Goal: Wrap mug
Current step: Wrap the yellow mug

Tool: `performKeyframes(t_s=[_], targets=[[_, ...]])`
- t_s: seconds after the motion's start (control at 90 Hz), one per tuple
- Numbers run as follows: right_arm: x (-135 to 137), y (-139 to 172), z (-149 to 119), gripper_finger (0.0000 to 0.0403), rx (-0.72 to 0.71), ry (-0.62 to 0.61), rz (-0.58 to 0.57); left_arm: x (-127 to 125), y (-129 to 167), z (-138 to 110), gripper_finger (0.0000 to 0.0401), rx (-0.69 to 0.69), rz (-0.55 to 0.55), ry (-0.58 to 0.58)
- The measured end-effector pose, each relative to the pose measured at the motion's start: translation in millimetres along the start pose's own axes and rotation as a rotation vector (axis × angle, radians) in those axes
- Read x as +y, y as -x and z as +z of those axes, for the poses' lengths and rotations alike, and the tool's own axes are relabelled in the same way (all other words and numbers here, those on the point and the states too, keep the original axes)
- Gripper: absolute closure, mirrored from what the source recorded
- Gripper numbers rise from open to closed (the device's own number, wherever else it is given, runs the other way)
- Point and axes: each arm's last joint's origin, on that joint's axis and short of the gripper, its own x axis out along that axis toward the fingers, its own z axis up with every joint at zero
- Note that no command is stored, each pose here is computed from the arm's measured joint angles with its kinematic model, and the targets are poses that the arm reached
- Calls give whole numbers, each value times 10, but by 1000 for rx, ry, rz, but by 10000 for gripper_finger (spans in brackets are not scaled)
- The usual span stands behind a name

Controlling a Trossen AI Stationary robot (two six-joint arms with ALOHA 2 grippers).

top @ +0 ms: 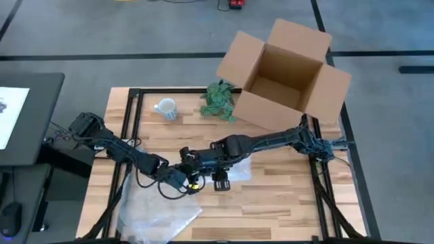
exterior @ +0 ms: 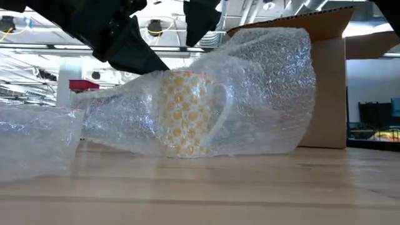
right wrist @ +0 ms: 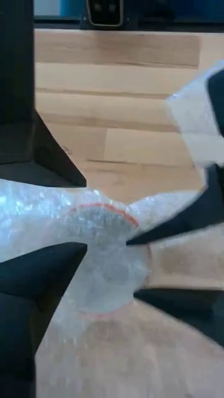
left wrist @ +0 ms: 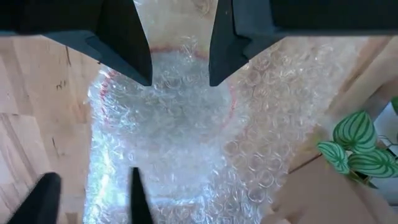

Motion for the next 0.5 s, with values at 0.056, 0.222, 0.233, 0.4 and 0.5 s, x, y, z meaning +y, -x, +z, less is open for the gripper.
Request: performKeyframes(t_s=[0.056, 0.222, 0.233, 0.4, 0.5], targets=[[-12, -55, -22, 277, 19, -6, -26, 0, 0, 0, 263, 0, 0, 6], [-186, -318, -101, 326, 82, -66, -87, -15, 14, -10, 263, 1, -3, 3], [-199, -340, -104, 329, 82, -70, -87, -18, 16, -11, 263, 1, -4, 2], [-354, -605, -140, 382, 67, -98, -90, -70, 93, -3, 263, -6, -29, -7], [-415, -706, -147, 399, 39, -114, -86, -89, 185, 77, 263, -25, -63, 0]])
